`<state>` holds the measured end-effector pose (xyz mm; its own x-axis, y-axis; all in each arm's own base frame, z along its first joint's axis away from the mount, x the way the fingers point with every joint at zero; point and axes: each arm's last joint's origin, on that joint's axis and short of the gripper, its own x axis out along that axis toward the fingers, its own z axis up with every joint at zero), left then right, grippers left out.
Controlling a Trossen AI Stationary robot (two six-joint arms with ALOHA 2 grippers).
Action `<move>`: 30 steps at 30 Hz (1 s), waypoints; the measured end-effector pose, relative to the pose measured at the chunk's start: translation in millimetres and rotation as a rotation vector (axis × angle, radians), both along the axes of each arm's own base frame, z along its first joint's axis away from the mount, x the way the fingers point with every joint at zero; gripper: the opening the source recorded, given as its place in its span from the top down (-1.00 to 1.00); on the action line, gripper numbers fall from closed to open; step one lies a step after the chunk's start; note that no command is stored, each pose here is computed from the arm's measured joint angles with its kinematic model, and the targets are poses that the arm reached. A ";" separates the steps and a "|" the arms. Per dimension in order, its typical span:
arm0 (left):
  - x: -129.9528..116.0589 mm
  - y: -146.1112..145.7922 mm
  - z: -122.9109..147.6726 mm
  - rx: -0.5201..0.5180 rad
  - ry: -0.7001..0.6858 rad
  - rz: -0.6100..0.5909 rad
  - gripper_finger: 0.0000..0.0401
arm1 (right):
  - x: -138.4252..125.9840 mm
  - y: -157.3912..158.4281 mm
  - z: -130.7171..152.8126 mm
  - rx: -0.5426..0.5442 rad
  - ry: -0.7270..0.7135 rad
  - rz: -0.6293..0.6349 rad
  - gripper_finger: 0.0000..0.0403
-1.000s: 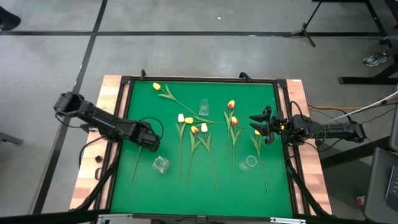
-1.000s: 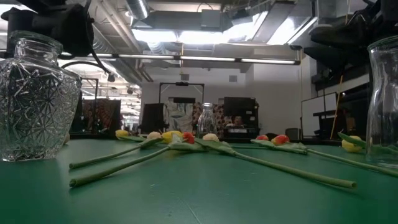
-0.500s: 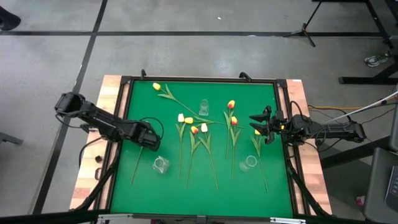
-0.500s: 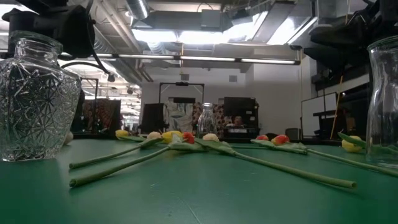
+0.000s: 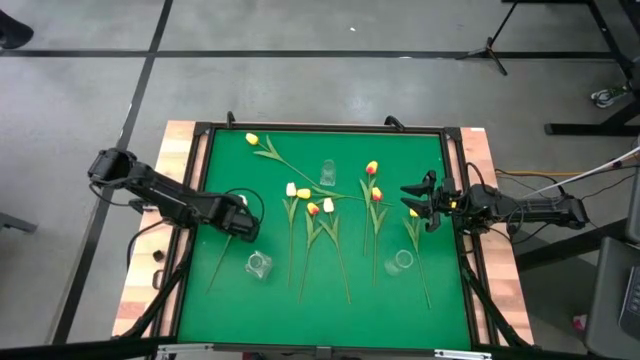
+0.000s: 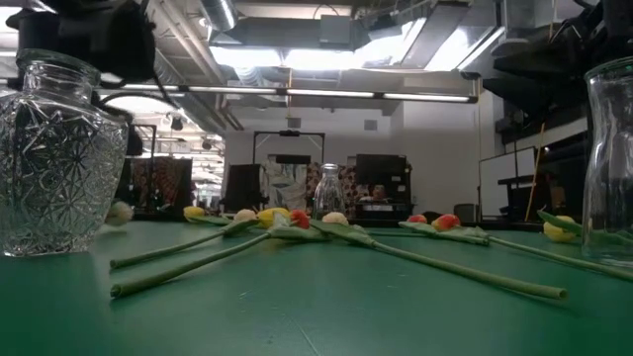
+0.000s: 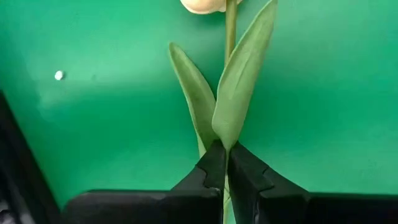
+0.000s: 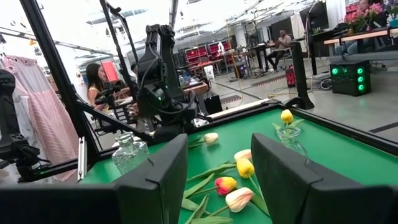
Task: Sort flowers into vase by color
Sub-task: Put the left white tulip into the top transparent vase
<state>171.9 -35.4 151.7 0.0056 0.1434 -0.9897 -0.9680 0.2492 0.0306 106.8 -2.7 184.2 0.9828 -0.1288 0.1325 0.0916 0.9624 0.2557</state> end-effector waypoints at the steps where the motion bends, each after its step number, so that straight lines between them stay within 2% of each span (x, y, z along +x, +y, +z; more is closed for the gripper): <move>1: 2.4 0.4 2.6 0.011 -0.013 0.001 0.98 | 0.0 0.0 0.0 0.000 0.000 0.000 0.12; 9: 20.1 9.7 30.1 0.162 -0.085 -0.013 0.99 | 0.0 0.0 0.0 0.000 0.000 0.000 0.12; 15: 26.1 21.1 56.8 0.342 -0.059 -0.050 0.99 | 0.0 0.0 0.1 0.000 -0.001 0.000 0.12; 30: 61.8 35.3 127.5 0.825 -0.231 -0.174 0.99 | -0.1 -0.2 0.2 0.000 -0.002 -0.008 0.12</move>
<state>233.6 -0.2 279.2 0.2817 0.7921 -0.5414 -0.9224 0.3791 0.0746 106.7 -3.0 184.4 0.9815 -0.1367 0.1342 0.0990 0.9616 0.2560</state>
